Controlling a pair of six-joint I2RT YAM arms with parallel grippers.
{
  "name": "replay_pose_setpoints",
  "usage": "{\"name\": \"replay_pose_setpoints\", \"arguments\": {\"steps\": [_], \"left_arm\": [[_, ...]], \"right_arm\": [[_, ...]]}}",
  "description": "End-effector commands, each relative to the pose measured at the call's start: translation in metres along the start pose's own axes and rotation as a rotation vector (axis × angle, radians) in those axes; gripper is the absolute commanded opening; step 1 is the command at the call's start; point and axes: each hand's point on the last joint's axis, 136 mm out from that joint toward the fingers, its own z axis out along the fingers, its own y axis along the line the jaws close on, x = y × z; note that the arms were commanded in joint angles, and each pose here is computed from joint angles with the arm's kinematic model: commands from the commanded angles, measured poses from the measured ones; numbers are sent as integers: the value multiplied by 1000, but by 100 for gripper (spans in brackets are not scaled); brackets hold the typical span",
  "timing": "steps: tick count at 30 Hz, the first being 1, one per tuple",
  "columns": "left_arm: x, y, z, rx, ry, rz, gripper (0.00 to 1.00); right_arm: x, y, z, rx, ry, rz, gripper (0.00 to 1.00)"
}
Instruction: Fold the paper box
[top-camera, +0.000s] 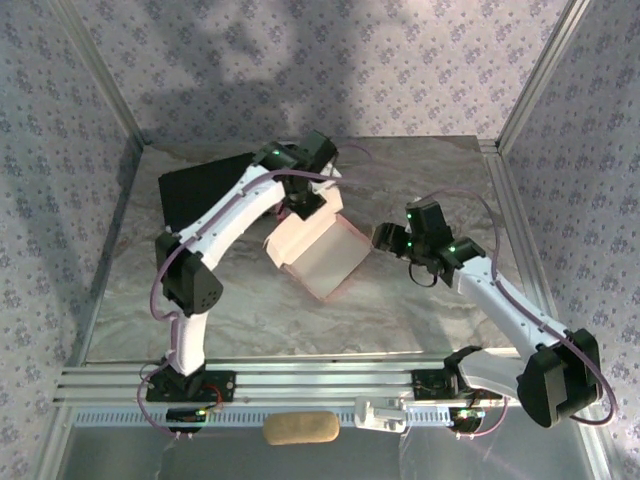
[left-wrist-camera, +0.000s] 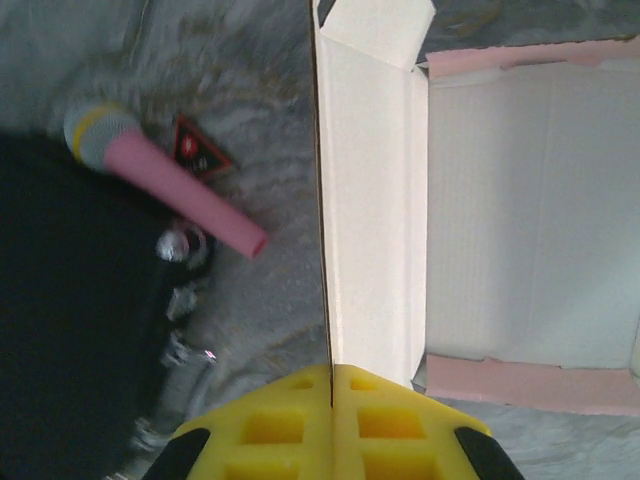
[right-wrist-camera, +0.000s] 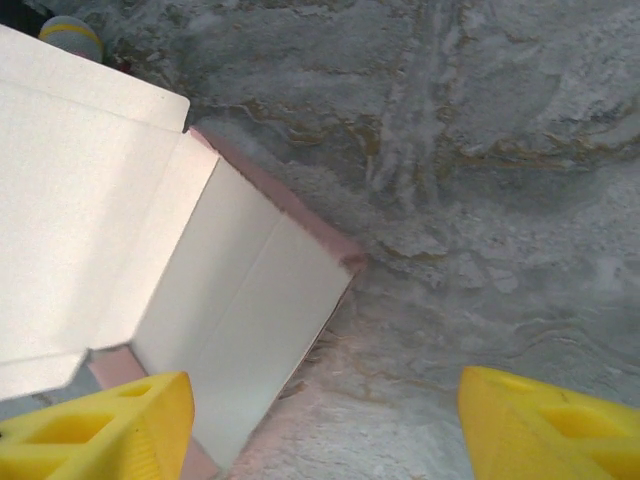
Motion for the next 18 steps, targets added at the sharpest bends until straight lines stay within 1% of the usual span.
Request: {"name": "replay_pose_setpoints", "arguments": {"steps": [1, 3, 6, 9, 10, 12, 13, 14, 15, 16, 17, 18], "left_arm": [[-11, -17, -10, -87, 10, 315, 0], [-19, -22, -7, -105, -6, 348, 2], [-28, -27, -4, -121, -44, 349, 24], [-38, -26, -13, -147, -117, 294, 36], [-42, -26, -21, -147, -153, 252, 44], [-46, -19, -38, -154, -217, 160, 67], [-45, -14, -48, -158, -245, 102, 84], [-41, -7, -57, -161, -262, 33, 89], [-35, 0, -65, -156, -271, -38, 92], [-24, 5, -70, -129, -264, -120, 93], [-8, 8, -71, -80, -240, -214, 91], [10, 10, -65, -37, -199, -293, 89]], "right_arm": [[-5, -1, -2, -46, -29, -52, 71], [-6, -3, 1, -63, -37, -73, 71], [-8, -1, 6, -87, -42, -106, 70], [-11, 0, 12, -102, -39, -145, 70], [-12, 0, 15, -103, -37, -158, 69], [-15, 2, 17, -113, -37, -184, 69], [-17, 3, 18, -116, -39, -199, 68], [-19, 4, 18, -119, -41, -210, 68], [-22, 6, 18, -126, -42, -221, 68], [-25, 8, 19, -132, -44, -235, 68], [-28, 9, 19, -132, -44, -248, 67], [-31, 10, 19, -133, -46, -260, 67]]}}
